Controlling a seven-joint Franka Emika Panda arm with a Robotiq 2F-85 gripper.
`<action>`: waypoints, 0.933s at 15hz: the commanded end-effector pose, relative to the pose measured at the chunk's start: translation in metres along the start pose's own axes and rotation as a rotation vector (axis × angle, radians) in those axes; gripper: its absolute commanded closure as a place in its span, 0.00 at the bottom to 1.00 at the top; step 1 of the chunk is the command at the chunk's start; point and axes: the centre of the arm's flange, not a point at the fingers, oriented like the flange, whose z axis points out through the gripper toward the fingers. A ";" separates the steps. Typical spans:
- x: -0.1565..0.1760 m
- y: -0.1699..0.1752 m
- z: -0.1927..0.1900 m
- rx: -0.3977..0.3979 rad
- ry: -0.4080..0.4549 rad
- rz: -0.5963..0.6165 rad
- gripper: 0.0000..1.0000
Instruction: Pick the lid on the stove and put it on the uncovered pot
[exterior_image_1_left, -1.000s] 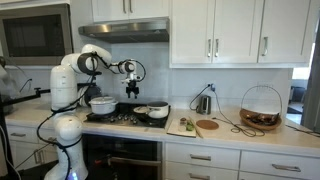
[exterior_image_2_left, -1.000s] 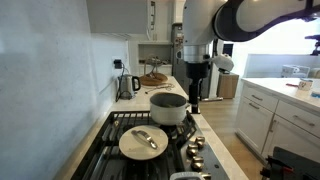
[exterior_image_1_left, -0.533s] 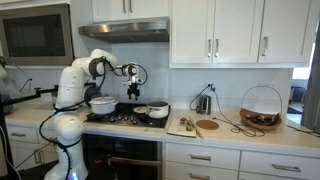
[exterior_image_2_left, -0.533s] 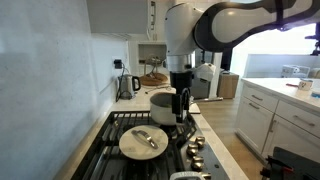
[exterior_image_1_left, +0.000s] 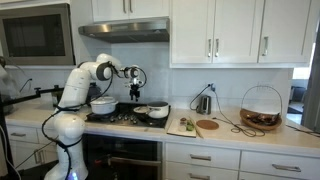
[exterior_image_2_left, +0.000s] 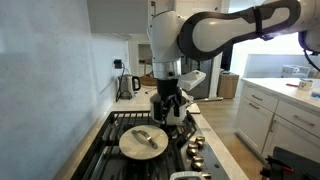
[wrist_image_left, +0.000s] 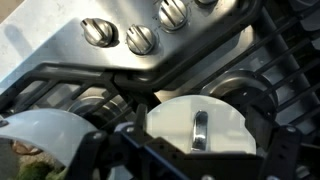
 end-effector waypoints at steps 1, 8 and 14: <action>0.017 -0.016 -0.004 -0.024 0.023 0.095 0.00; 0.039 -0.020 0.012 -0.033 0.098 0.246 0.00; 0.069 -0.025 0.040 -0.027 0.164 0.228 0.00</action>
